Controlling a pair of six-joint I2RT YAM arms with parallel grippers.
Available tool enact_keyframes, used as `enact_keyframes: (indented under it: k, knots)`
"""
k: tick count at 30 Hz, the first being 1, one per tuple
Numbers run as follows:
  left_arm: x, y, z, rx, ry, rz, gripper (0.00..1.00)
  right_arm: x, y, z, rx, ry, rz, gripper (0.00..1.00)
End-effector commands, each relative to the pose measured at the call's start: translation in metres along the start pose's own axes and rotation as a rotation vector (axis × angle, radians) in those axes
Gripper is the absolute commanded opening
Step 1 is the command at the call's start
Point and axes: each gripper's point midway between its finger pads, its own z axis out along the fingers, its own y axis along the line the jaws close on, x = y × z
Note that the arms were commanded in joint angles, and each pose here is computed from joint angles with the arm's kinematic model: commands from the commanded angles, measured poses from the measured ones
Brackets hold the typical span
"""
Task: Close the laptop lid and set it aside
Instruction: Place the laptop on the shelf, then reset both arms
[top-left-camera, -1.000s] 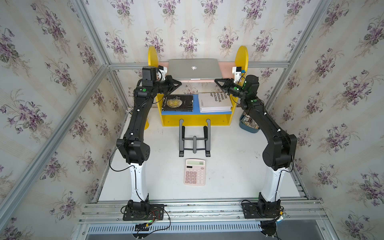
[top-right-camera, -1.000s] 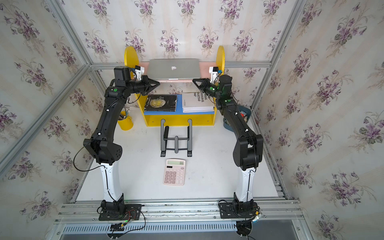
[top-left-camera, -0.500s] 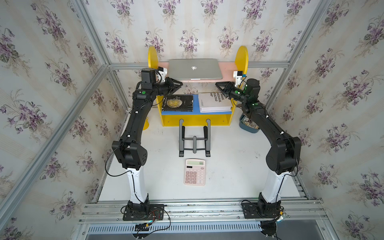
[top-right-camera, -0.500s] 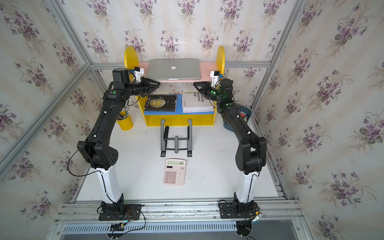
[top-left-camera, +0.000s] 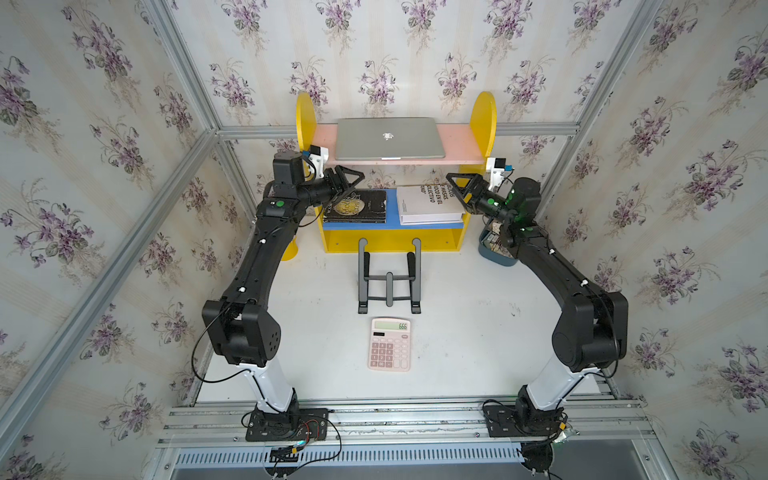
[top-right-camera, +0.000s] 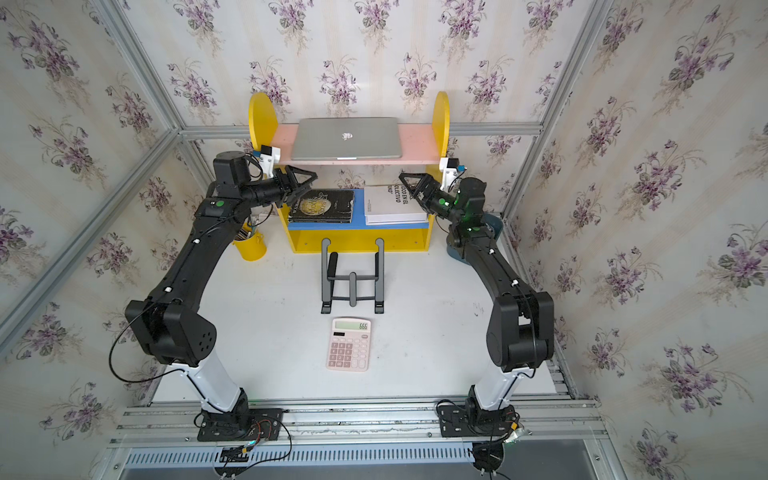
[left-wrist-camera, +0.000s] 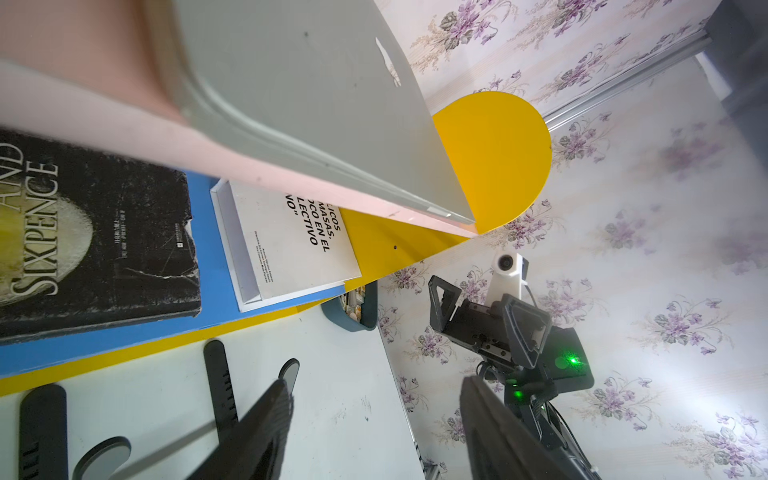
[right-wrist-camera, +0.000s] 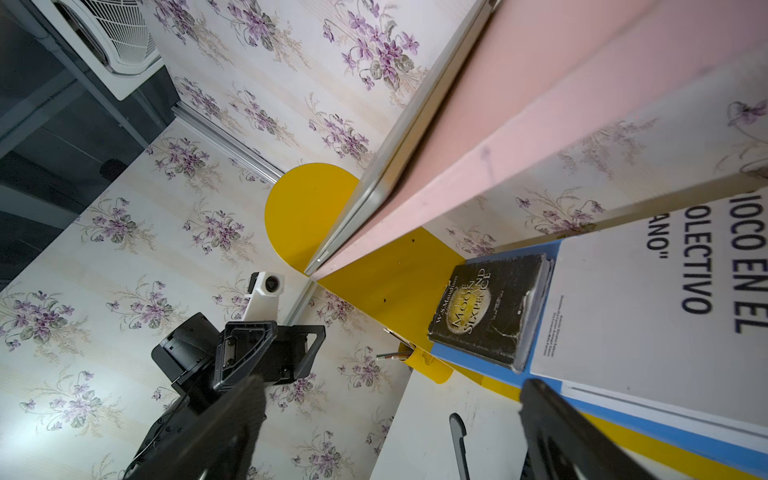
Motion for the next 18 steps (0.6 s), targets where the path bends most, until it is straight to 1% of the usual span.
enact_keyframes:
  k: [1, 3, 4, 8, 13, 18]
  knots:
    - [-0.004, -0.015, -0.012, 0.055, -0.045, 0.092, 0.75, -0.007, 0.020, -0.013, -0.075, -0.047, -0.071, 1.00]
    - [-0.002, -0.017, -0.020, 0.071, -0.062, 0.105, 0.87, -0.004, 0.020, -0.021, -0.077, -0.057, -0.080, 1.00]
    - [0.001, -0.015, -0.023, 0.076, -0.069, 0.107, 0.88, -0.001, 0.018, -0.025, -0.075, -0.065, -0.083, 1.00]
    - [0.009, -0.013, -0.038, 0.096, -0.103, 0.126, 0.88, 0.008, 0.020, -0.041, -0.080, -0.100, -0.122, 1.00]
    - [0.021, -0.005, -0.052, 0.088, -0.136, 0.151, 0.88, 0.021, 0.024, -0.061, -0.065, -0.137, -0.214, 1.00]
    - [0.036, 0.001, -0.065, 0.107, -0.154, 0.198, 0.88, 0.039, 0.028, -0.083, -0.087, -0.176, -0.296, 1.00]
